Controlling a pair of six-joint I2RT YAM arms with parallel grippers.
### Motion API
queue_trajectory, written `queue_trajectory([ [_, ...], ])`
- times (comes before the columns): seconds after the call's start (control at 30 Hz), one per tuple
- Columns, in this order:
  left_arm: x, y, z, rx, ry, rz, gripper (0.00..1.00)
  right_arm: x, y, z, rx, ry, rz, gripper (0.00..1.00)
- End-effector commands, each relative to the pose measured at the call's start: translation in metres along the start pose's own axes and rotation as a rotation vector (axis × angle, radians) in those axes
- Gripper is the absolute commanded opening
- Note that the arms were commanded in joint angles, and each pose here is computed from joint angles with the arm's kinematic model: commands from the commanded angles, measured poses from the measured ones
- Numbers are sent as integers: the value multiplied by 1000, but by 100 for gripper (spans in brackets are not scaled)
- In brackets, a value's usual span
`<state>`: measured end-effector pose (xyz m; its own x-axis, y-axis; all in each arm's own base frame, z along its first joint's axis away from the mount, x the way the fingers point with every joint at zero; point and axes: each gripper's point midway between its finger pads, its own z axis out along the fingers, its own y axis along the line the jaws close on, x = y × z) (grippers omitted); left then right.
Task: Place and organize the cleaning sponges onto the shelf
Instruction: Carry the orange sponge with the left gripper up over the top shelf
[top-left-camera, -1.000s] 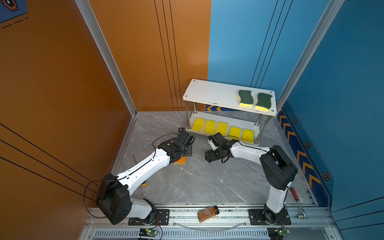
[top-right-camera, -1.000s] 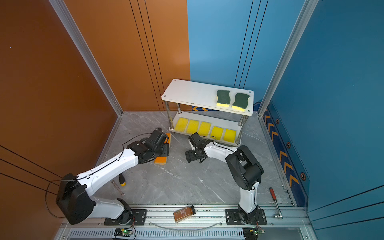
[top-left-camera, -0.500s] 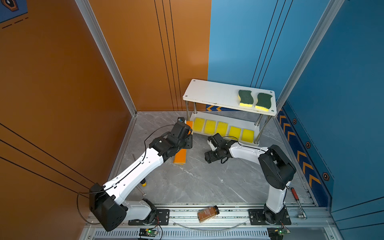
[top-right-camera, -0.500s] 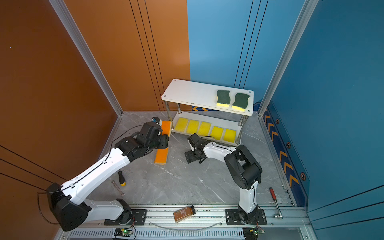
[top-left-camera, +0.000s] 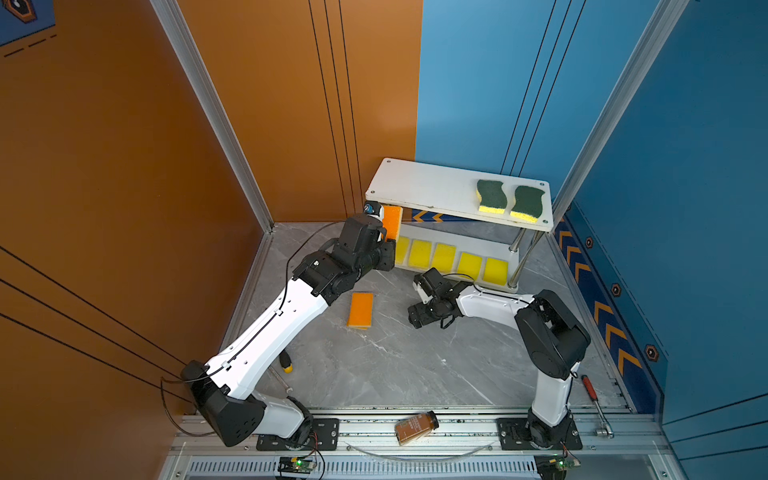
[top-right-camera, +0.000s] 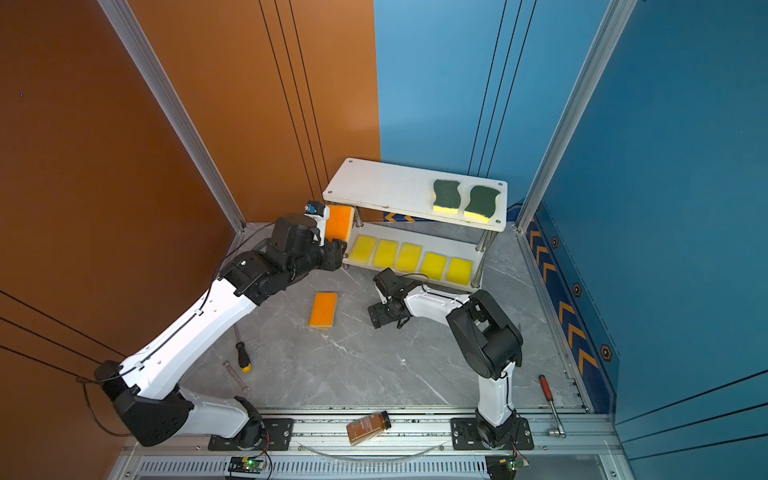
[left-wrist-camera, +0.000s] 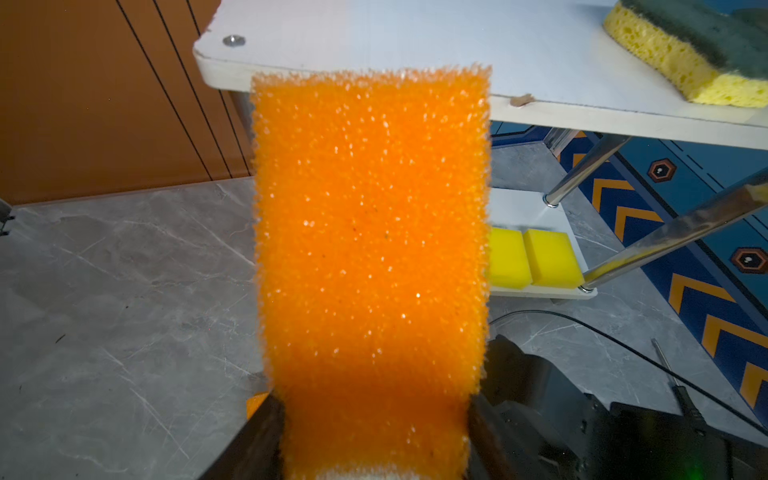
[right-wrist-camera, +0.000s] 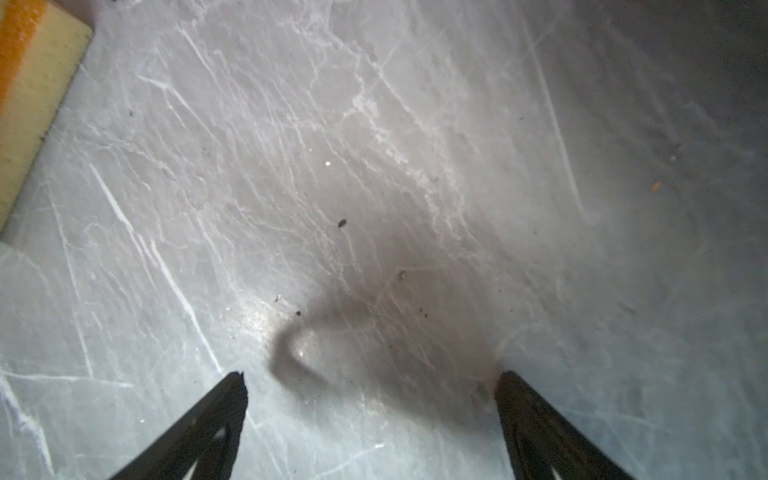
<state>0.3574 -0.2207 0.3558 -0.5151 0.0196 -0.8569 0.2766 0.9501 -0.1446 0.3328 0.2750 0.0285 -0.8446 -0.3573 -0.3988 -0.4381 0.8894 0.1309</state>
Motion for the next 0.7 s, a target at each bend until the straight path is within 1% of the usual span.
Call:
queue_trajectory([
  [0.0, -17, -16, -2, 44, -25, 56, 57, 10, -4, 5, 35, 35, 3, 93],
  [0.33, -63, -51, 8, 103, -100, 105, 57, 19, -5, 8, 43, 49, -10, 93],
  [0.4, -70, -59, 11, 114, -113, 113, 57, 24, 8, 9, 30, 52, -38, 93],
  [0.67, -93, -88, 30, 154, -152, 133, 57, 32, 13, 9, 27, 50, -57, 93],
])
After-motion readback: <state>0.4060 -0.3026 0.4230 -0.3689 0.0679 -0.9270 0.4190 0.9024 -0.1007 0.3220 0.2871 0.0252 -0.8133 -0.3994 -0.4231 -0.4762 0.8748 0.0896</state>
